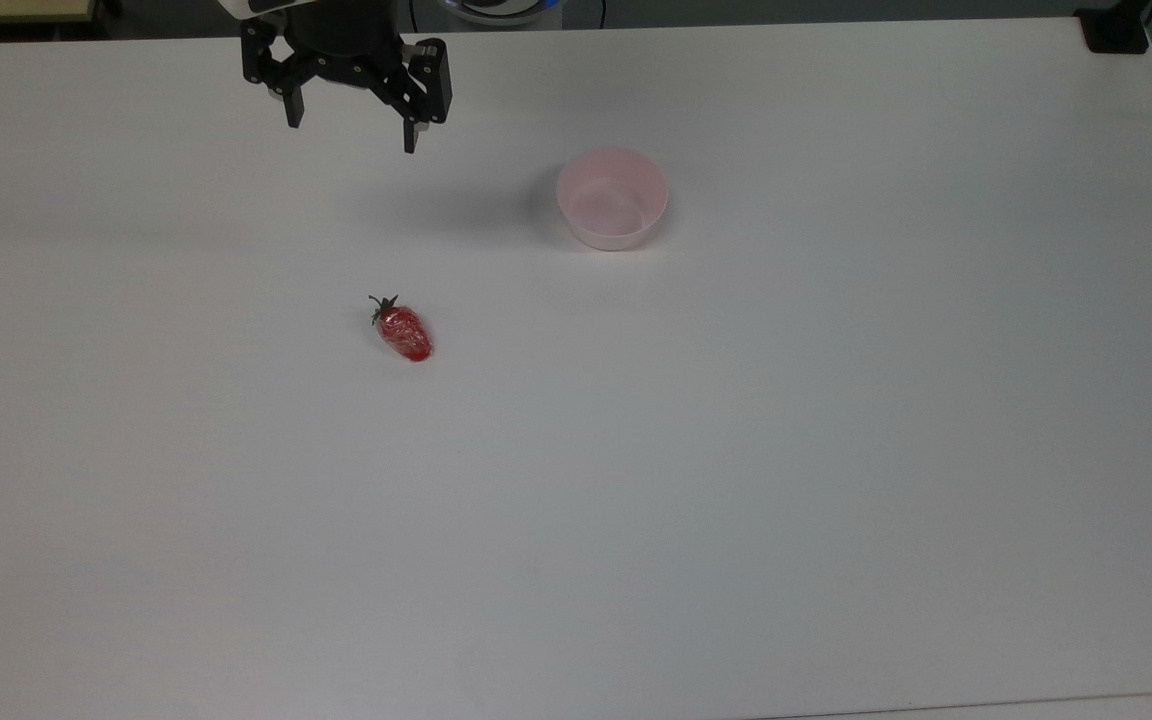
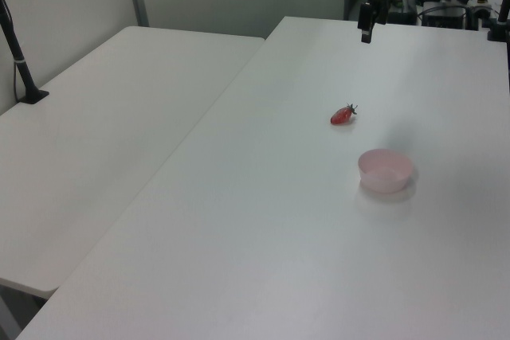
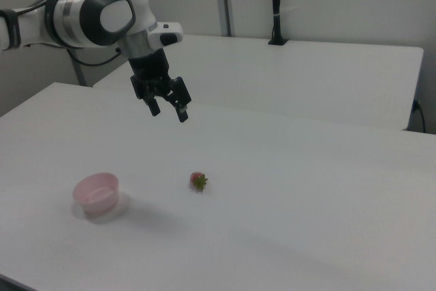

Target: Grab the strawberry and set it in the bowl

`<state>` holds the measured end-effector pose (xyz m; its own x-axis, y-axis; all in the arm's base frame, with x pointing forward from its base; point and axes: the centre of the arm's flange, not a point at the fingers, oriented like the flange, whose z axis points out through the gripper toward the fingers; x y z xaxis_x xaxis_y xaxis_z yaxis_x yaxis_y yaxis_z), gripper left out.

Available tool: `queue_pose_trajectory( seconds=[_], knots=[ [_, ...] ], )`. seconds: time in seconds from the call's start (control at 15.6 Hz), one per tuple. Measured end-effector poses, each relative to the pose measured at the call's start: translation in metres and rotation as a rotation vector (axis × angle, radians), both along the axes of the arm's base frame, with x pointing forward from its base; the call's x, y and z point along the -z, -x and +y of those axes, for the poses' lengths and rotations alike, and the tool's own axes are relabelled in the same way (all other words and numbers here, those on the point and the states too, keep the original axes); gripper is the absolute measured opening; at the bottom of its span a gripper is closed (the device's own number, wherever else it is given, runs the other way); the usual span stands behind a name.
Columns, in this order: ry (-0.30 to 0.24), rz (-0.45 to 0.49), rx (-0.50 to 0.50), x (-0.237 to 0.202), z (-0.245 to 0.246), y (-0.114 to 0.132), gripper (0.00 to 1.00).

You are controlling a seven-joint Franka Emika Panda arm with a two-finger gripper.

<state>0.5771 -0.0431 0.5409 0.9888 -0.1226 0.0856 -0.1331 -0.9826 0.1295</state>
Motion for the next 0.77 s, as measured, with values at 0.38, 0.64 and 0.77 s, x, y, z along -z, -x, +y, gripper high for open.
queue_pose_trajectory(
  seconds=[0.38,0.64,0.77],
  knots=[
    [0.000,0.007,-0.001,0.0031,0.0000,0.0007,1.00],
    [0.000,0.007,-0.001,0.0032,0.0000,0.0007,1.00],
    [0.000,0.007,-0.002,0.0032,0.0000,0.0007,1.00]
  ],
)
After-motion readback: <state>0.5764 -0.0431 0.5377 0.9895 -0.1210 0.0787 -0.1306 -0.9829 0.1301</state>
